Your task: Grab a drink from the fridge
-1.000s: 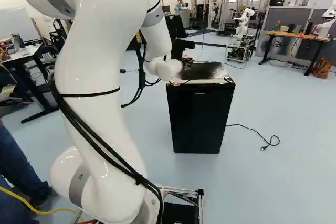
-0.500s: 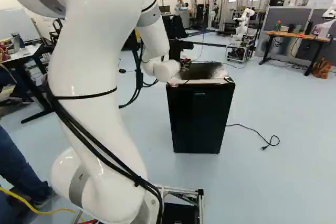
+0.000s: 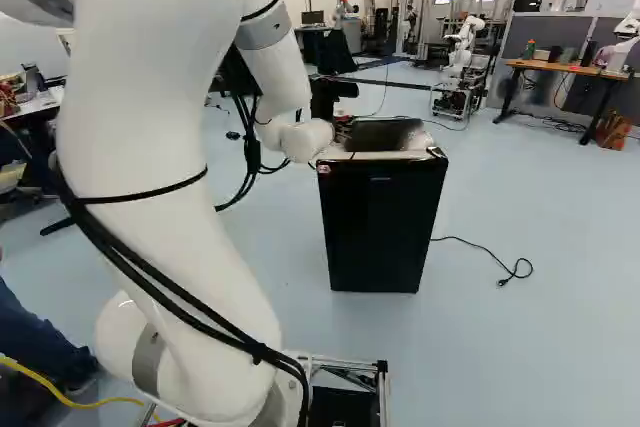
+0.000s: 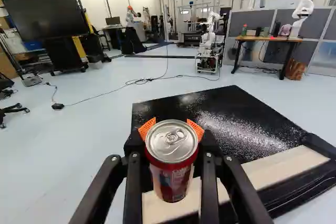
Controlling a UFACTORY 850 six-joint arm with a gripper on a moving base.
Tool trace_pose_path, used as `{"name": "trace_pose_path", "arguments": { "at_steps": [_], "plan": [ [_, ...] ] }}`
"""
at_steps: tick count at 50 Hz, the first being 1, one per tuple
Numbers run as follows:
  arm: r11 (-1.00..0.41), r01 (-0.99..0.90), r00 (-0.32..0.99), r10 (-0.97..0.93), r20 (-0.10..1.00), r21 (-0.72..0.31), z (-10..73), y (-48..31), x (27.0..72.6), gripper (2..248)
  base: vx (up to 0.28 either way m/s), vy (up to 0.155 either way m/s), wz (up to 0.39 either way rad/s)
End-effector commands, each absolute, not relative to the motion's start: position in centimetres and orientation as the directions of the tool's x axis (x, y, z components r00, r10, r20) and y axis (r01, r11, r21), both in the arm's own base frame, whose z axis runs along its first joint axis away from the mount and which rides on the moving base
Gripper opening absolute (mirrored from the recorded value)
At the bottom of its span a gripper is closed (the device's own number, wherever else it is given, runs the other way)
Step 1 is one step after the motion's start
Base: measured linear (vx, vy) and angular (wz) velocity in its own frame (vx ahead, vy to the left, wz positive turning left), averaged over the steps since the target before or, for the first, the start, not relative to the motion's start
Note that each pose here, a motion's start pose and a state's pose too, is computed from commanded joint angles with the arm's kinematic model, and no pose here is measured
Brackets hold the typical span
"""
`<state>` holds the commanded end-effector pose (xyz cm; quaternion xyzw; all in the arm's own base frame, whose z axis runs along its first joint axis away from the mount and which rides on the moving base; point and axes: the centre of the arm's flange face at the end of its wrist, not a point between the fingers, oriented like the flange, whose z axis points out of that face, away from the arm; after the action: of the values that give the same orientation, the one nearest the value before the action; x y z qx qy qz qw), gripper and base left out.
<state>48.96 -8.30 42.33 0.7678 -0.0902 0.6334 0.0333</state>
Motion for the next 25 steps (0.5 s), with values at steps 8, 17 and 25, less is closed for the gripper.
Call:
{"name": "trace_pose_path", "arguments": {
  "at_steps": [8,17,25],
  "plan": [
    [-0.985,-0.165,0.196,-0.089,0.977,-0.057,42.1,-7.2,47.0,98,0.0,0.0,0.0],
    [-0.988,-0.144,0.214,-0.08,0.973,-0.049,41.8,-5.9,44.5,98,0.0,0.0,0.0],
    [-0.991,-0.123,0.232,-0.07,0.97,-0.042,41.3,-4.7,42.0,98,0.0,0.0,0.0]
  ]
}}
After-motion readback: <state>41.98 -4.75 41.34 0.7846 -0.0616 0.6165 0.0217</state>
